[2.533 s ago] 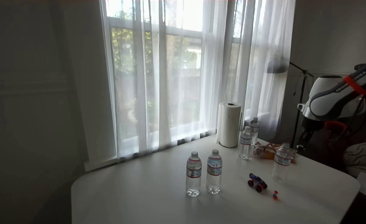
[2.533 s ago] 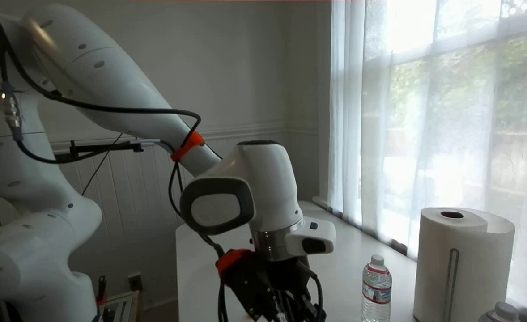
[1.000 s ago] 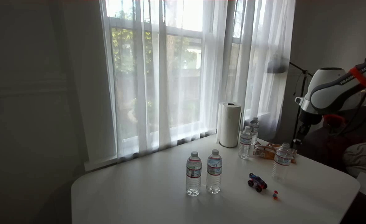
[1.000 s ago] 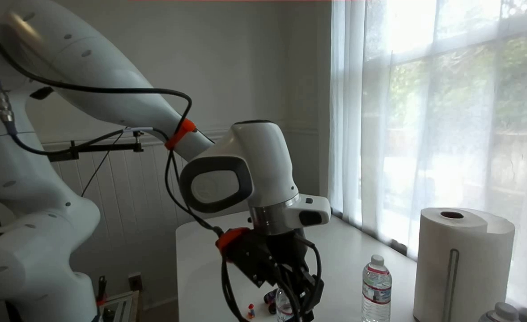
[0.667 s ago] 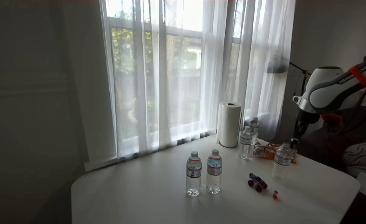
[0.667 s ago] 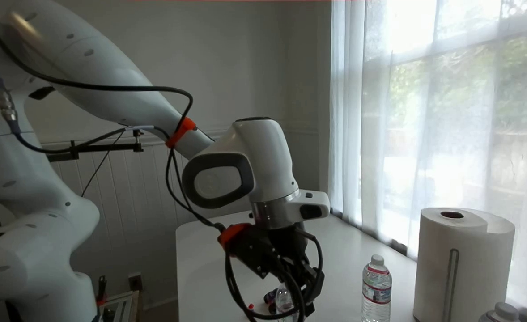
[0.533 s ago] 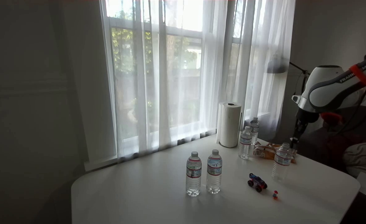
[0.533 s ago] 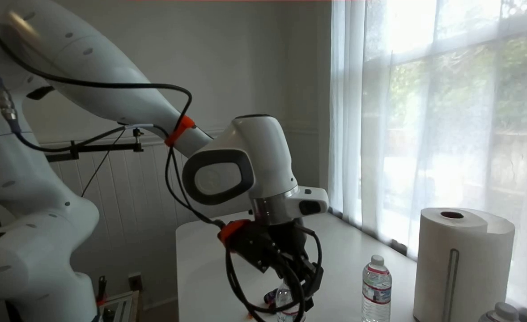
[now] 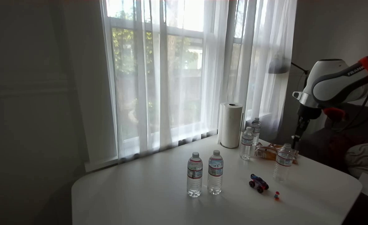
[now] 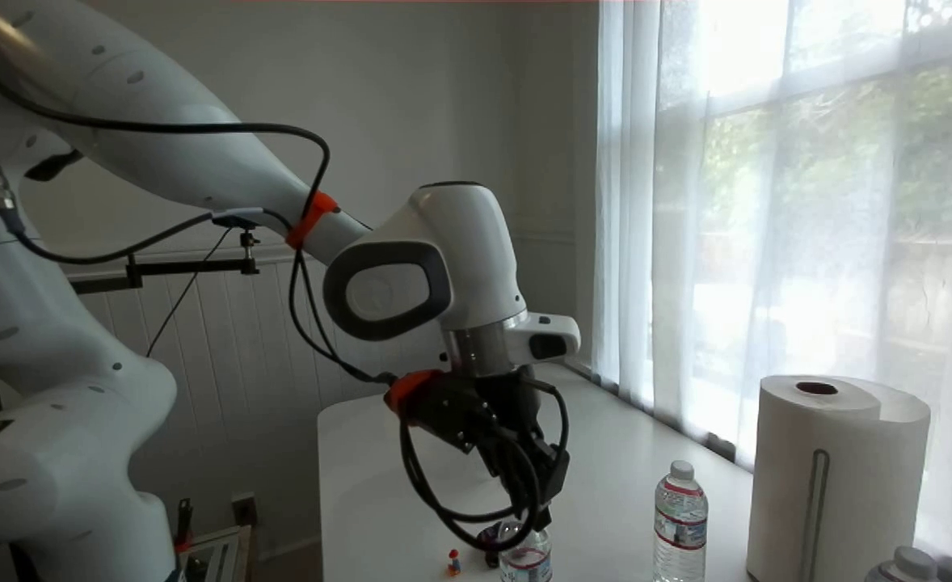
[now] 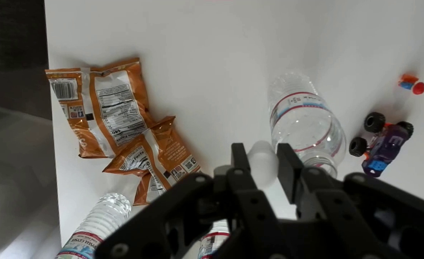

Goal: Cover the lid on the open bottle

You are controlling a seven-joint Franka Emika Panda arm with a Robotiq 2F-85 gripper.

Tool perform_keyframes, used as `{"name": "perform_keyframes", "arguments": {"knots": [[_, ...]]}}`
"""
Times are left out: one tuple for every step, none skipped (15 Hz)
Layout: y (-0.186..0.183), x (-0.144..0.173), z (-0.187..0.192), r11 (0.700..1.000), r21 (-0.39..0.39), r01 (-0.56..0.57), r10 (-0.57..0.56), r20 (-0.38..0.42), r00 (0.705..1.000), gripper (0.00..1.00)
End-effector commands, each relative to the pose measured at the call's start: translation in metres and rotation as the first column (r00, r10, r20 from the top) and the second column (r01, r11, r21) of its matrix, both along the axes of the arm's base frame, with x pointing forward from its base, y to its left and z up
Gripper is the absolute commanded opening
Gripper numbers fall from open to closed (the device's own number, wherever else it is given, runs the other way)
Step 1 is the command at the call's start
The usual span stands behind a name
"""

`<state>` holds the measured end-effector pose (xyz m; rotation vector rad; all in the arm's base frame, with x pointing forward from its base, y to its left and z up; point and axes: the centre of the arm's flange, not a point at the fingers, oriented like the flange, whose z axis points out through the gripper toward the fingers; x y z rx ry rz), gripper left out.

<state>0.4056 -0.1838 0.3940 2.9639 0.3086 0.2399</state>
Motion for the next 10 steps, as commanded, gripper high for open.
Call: {"name": "perform_keyframes", "arguments": {"knots": [[0.009,-0.005,0.013,0.999,0.013,-0.033,0.033,-0.013,0.999,0.11],[0.012,-0.004,0.012,0.999,0.014,-0.040,0.040,-0.016,0.999,0.11],[0.015,-0.002,0.012,0.999,0.018,-0.047,0.047,-0.018,0.999,0.12],[0.017,-0.001,0.011,0.998,0.021,-0.057,0.058,-0.021,0.998,0.12],[0.020,0.001,0.011,0.998,0.024,-0.064,0.064,-0.022,0.998,0.12],[0.023,0.003,0.010,0.997,0.030,-0.071,0.072,-0.022,0.997,0.12],[0.025,0.005,0.009,0.996,0.035,-0.077,0.078,-0.022,0.997,0.12],[0.027,0.008,0.009,0.996,0.042,-0.079,0.080,-0.018,0.997,0.12],[0.030,0.010,0.009,0.995,0.047,-0.083,0.084,-0.015,0.996,0.12],[0.032,0.011,0.008,0.995,0.053,-0.087,0.088,-0.013,0.996,0.12]]}}
